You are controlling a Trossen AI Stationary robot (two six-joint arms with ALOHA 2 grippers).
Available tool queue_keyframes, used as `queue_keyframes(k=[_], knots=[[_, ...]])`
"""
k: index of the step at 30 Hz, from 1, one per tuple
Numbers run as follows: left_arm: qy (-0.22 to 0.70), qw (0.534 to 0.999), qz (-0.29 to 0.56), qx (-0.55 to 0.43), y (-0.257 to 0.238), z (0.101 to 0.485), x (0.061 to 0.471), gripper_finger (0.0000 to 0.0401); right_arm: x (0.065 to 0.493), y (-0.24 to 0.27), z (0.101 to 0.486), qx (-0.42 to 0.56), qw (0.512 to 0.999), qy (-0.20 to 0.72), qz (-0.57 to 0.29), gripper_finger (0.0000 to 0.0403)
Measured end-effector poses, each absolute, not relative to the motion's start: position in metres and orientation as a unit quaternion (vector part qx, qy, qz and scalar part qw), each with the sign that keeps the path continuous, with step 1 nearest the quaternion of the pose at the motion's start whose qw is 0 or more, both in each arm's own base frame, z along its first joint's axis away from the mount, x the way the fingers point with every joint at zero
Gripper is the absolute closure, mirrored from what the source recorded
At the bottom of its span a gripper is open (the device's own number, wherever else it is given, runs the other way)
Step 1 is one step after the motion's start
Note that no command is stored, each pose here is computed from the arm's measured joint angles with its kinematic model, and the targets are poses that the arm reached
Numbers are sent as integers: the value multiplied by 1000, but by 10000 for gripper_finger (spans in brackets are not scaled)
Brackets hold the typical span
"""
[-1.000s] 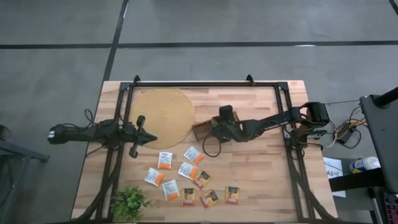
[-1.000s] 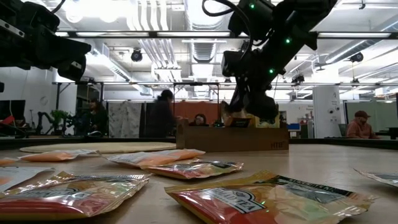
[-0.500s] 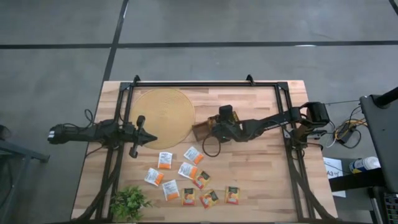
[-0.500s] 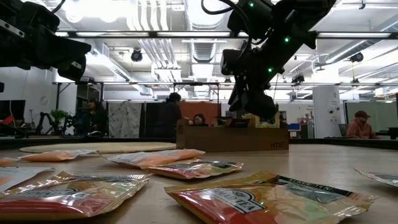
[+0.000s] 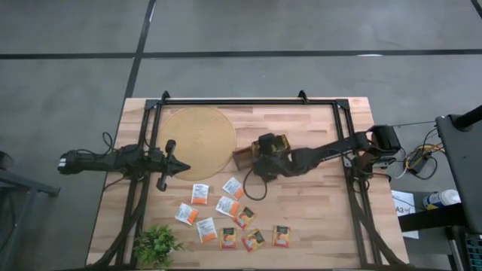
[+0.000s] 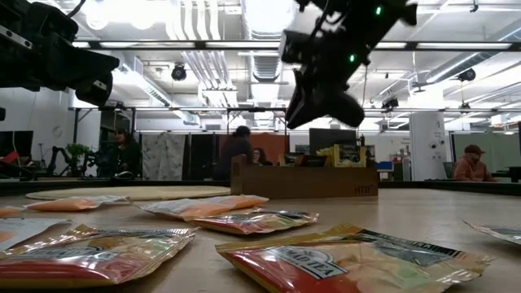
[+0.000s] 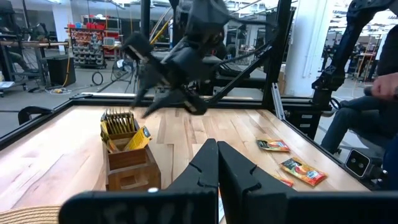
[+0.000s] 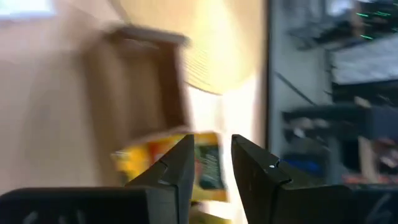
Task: Pick & Place Tea
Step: Put the orange tea bag into the middle section of the wooden organizer
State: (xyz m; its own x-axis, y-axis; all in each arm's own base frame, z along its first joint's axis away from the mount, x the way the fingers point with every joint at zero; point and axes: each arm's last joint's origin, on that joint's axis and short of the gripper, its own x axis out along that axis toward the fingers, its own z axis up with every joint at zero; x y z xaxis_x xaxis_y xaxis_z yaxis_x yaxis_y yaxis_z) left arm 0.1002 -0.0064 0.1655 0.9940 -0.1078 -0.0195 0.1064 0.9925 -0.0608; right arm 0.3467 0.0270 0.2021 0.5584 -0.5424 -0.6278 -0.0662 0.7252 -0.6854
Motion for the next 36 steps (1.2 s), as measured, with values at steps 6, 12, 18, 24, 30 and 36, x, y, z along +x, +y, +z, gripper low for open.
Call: queue_keyframes(k=[6, 12, 18, 24, 30, 36], knots=[[11, 998, -54, -30, -6, 166, 100, 401, 348, 58, 217, -282, 848, 441, -80, 301], [11, 998, -54, -30, -7, 166, 100, 401, 338, 99, 216, -303, 853, 425, -31, 298], [11, 998, -54, -30, -7, 165, 100, 401, 313, 136, 203, -300, 844, 445, 16, 298], [11, 998, -54, -30, -7, 166, 100, 401, 291, 166, 191, -215, 848, 476, 94, 303], [11, 998, -54, -30, -6, 166, 100, 401, 279, 178, 188, -149, 847, 503, 88, 292], [11, 998, -54, -30, -6, 165, 100, 401, 275, 185, 185, -41, 826, 555, 90, 267]])
